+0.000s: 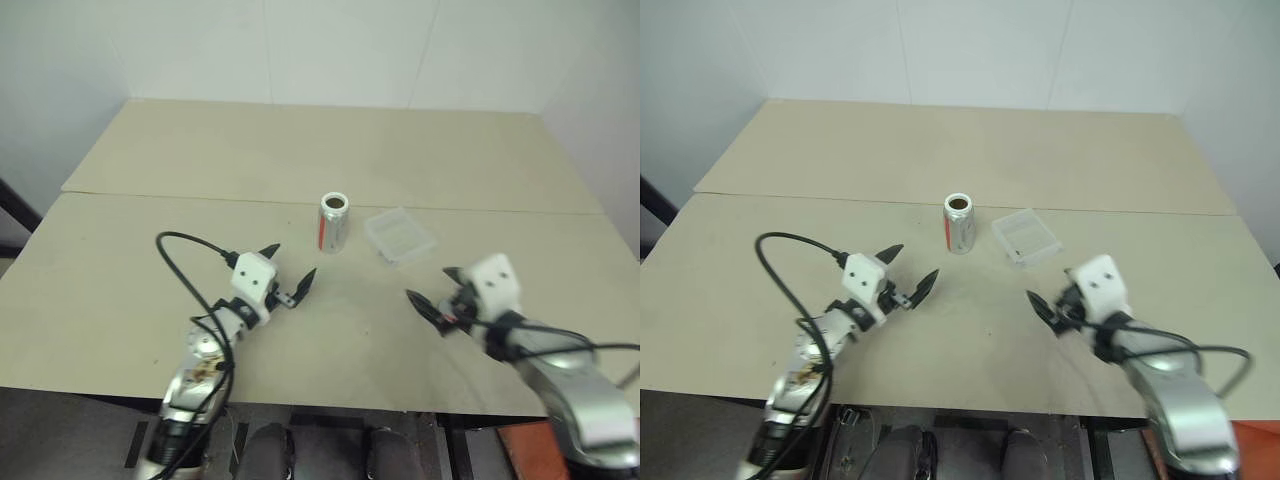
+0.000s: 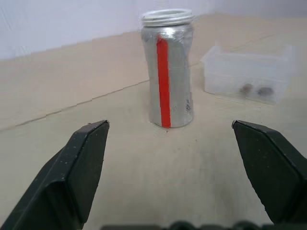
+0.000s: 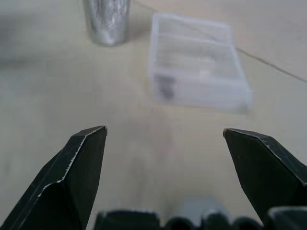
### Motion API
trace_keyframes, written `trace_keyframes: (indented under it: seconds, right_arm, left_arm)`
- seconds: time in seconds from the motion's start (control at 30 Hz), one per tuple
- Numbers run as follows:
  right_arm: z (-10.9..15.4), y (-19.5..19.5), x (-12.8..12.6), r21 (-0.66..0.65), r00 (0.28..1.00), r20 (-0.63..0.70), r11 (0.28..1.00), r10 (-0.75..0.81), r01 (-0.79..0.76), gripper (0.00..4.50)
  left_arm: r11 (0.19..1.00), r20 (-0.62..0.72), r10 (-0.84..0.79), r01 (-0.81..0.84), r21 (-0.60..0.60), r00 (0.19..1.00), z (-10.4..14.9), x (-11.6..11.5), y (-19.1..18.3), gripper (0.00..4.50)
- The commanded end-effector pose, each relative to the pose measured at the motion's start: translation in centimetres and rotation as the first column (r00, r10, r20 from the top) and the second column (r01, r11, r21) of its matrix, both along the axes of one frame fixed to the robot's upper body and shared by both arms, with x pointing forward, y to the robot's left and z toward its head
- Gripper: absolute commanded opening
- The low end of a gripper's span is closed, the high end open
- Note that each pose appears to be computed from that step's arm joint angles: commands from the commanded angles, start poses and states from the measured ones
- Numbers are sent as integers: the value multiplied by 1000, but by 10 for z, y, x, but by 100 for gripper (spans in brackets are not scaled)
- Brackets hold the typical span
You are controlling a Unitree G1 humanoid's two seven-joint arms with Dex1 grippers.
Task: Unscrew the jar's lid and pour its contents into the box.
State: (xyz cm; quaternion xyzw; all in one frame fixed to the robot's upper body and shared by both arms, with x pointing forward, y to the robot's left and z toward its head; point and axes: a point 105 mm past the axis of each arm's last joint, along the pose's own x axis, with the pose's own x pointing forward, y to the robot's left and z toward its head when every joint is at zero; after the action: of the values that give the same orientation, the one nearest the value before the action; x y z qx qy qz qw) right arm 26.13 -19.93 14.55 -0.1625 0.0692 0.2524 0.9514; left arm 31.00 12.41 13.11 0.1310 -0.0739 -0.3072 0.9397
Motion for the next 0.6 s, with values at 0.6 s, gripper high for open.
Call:
trace_keyframes:
  seconds: [0.6]
  right_arm:
    - [56,-42,-35,-272,944,88,919,319,-286,450]
  left_arm:
    - [927,-89,-357,341,-156,930,59,-90,60,448]
